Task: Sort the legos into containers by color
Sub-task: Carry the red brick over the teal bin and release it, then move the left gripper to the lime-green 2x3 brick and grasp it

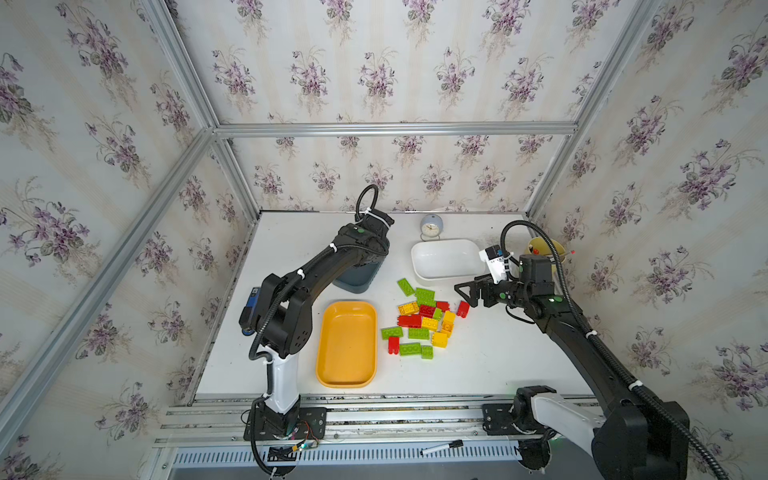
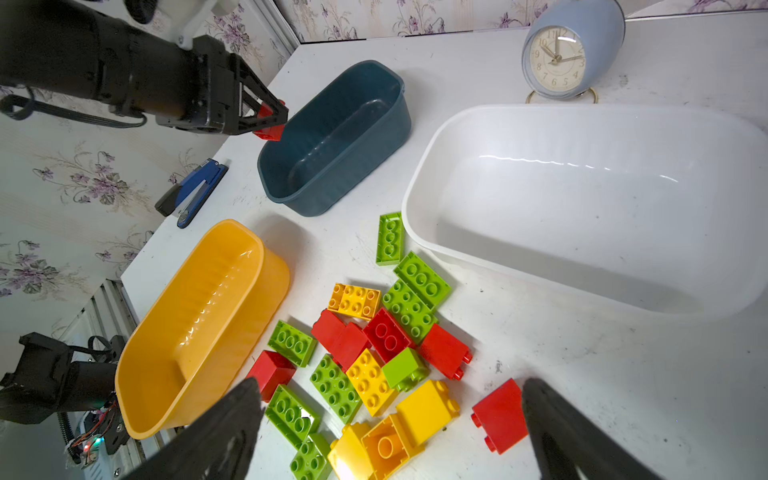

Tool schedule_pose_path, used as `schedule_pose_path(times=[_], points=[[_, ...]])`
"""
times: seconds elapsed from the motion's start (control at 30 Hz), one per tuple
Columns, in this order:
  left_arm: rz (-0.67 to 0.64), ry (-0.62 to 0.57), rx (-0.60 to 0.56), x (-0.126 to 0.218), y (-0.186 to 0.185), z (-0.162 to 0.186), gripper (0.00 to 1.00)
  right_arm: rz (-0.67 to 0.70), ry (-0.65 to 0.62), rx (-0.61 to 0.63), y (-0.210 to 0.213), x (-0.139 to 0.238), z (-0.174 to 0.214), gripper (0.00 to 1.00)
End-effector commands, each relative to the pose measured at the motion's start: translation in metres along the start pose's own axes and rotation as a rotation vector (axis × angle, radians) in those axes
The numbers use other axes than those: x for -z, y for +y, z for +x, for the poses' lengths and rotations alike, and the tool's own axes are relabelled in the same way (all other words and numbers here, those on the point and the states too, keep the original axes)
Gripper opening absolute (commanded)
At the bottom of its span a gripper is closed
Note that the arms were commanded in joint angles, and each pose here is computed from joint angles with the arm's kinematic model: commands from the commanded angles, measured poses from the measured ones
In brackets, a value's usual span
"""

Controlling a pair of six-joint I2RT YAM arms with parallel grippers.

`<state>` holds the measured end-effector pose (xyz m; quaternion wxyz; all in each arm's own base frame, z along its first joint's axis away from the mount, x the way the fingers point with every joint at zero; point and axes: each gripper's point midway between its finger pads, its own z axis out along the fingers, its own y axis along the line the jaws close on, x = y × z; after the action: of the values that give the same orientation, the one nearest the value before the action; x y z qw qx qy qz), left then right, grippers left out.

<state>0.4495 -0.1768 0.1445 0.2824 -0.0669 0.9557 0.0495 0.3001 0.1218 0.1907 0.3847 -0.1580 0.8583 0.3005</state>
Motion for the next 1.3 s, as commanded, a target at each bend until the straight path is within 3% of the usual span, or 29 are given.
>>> schedule_pose_path(times=[0.0,0.23,0.43,0.5,0.57,0.67,0.8,0.97,1.27], points=[[0.027,0.004,-0.100,-0.017,-0.002,-0.009,0.31,-0.007,-0.024,0.018,0.005,0.004,-0.009,1.00],[0.020,0.039,-0.227,-0.064,-0.001,-0.012,0.32,0.000,-0.006,0.010,0.004,0.005,-0.004,1.00],[-0.012,0.085,-0.214,-0.099,0.015,-0.009,0.32,0.008,0.003,0.013,0.004,0.006,-0.003,1.00],[-0.015,0.094,-0.221,-0.104,0.016,-0.007,0.35,0.009,0.008,0.013,0.004,0.006,-0.002,1.00],[-0.005,0.095,-0.222,-0.103,0.016,-0.008,0.45,0.010,0.009,0.010,0.004,0.007,-0.002,1.00],[0.006,0.080,-0.223,-0.094,0.016,-0.012,0.66,0.011,0.011,0.009,0.004,0.007,-0.001,1.00],[0.029,0.057,-0.208,-0.068,0.014,-0.016,0.76,0.016,0.013,0.014,0.003,0.007,-0.001,1.00],[0.135,0.057,-0.125,-0.020,-0.004,-0.005,0.77,0.014,0.015,0.017,0.002,0.005,-0.001,1.00],[0.239,0.066,-0.192,0.043,-0.053,0.055,0.78,0.014,0.012,0.019,0.001,0.004,0.000,1.00]])
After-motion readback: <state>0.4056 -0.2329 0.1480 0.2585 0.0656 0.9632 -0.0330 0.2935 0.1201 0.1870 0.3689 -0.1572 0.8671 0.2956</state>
